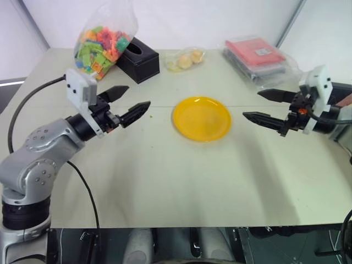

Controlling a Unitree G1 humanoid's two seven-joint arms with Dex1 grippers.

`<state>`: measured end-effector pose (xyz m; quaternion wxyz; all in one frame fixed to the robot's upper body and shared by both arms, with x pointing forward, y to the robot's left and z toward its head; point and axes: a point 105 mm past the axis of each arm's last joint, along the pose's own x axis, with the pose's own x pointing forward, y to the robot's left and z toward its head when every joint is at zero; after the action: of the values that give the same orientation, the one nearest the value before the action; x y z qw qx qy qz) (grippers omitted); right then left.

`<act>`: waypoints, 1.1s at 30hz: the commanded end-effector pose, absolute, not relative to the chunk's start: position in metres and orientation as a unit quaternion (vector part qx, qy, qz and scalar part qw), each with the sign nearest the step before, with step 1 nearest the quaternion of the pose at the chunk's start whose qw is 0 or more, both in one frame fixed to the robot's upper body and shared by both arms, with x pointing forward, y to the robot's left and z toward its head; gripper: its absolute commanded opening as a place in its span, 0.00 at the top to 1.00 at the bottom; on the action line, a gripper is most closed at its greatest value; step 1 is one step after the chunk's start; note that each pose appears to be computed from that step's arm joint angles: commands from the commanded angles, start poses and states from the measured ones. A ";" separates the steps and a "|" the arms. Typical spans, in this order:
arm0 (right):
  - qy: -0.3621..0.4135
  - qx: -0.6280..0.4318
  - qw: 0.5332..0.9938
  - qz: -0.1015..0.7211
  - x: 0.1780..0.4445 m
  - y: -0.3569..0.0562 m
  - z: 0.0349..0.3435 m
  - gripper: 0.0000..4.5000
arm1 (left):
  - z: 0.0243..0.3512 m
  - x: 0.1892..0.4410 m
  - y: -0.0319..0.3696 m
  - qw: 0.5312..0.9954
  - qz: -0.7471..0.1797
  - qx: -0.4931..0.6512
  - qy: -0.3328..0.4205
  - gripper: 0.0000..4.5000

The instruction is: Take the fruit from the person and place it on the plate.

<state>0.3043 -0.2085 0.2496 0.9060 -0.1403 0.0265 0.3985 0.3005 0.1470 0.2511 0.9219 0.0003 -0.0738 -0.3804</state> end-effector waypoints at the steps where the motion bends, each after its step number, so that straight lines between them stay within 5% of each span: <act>1: 0.001 -0.157 0.905 0.397 0.299 -0.207 0.264 0.03 | 0.259 0.298 0.143 0.916 -0.390 0.008 -0.092 0.00; 19: -0.011 -0.153 0.909 0.386 0.298 -0.206 0.266 0.03 | 0.267 0.305 0.147 0.916 -0.386 0.010 -0.105 0.00; 28: -0.046 -0.137 0.910 0.389 0.299 -0.194 0.279 0.03 | 0.311 0.322 0.146 0.906 -0.364 -0.113 -0.184 0.00; 33: -0.095 -0.115 0.907 0.393 0.307 -0.171 0.293 0.03 | 0.303 0.336 0.141 0.905 -0.351 -0.161 -0.176 0.00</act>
<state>0.3117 -0.1762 0.2816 0.9118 -0.1058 -0.0705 0.3904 0.3380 0.1361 0.2942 0.9044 -0.1675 -0.1547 -0.3607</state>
